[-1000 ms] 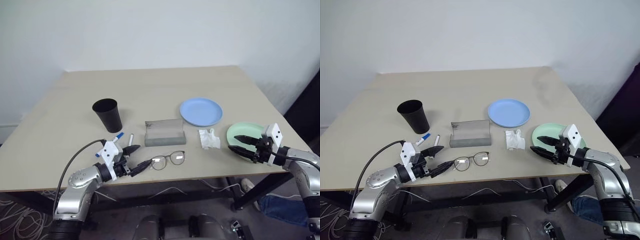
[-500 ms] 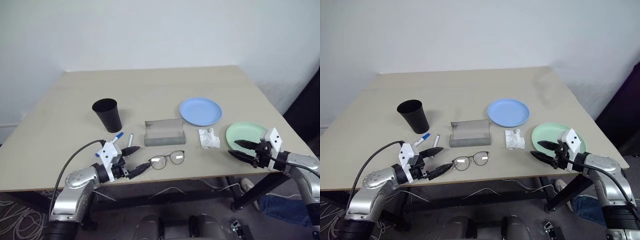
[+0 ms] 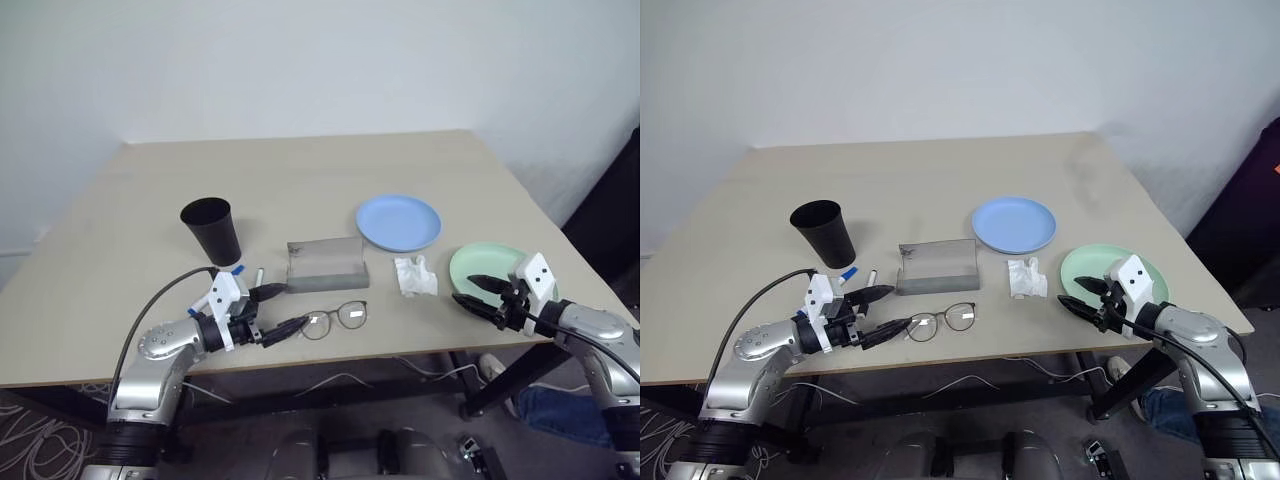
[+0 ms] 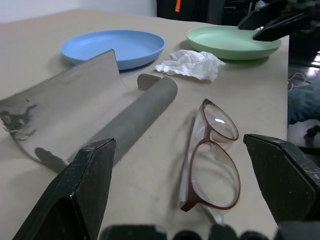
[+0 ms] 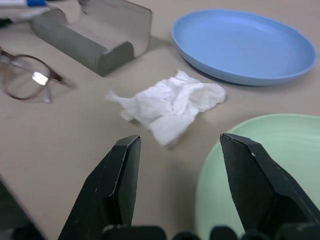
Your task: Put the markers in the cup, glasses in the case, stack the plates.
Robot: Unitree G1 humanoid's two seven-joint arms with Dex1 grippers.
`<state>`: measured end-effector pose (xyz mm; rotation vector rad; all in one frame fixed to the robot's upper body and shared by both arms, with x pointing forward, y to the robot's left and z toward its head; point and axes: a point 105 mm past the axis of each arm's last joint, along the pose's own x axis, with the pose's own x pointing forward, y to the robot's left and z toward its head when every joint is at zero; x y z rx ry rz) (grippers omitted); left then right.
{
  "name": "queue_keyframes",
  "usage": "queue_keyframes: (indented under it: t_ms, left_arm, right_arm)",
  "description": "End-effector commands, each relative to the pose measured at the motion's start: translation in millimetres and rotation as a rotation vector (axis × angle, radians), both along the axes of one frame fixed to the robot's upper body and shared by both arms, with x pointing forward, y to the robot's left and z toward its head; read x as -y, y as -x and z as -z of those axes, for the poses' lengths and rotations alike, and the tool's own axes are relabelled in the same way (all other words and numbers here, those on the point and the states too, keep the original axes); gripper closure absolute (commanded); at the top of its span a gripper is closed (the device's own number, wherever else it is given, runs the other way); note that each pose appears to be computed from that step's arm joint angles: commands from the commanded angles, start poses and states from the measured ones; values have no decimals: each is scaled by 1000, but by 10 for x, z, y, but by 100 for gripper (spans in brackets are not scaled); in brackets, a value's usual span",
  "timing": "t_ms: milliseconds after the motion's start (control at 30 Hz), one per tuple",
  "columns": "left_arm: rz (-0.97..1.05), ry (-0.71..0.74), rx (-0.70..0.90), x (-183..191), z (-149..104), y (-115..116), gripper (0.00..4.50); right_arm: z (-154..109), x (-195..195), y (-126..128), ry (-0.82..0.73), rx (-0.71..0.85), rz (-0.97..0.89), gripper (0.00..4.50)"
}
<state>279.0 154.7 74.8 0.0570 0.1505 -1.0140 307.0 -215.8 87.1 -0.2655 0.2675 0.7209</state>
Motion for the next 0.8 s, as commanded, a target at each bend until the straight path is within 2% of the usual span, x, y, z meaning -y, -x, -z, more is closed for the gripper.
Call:
queue_keyframes:
  t_ms: [33,433,600,767,800]
  left_arm:
    - [41,34,56,148,-168,-11,16]
    - [39,66,53,268,-160,-27,16]
    - [38,68,57,289,-158,-37,16]
    - [34,63,58,282,-151,-36,16]
    - [34,62,58,279,-151,-37,12]
  right_arm:
    - [-168,-18,-117,53,75,47,175]
    - [37,-78,-193,107,-64,191,175]
    - [143,-68,-208,138,-85,233,175]
    - [138,-92,-223,131,-79,247,175]
    - [139,-101,-219,129,-80,245,193]
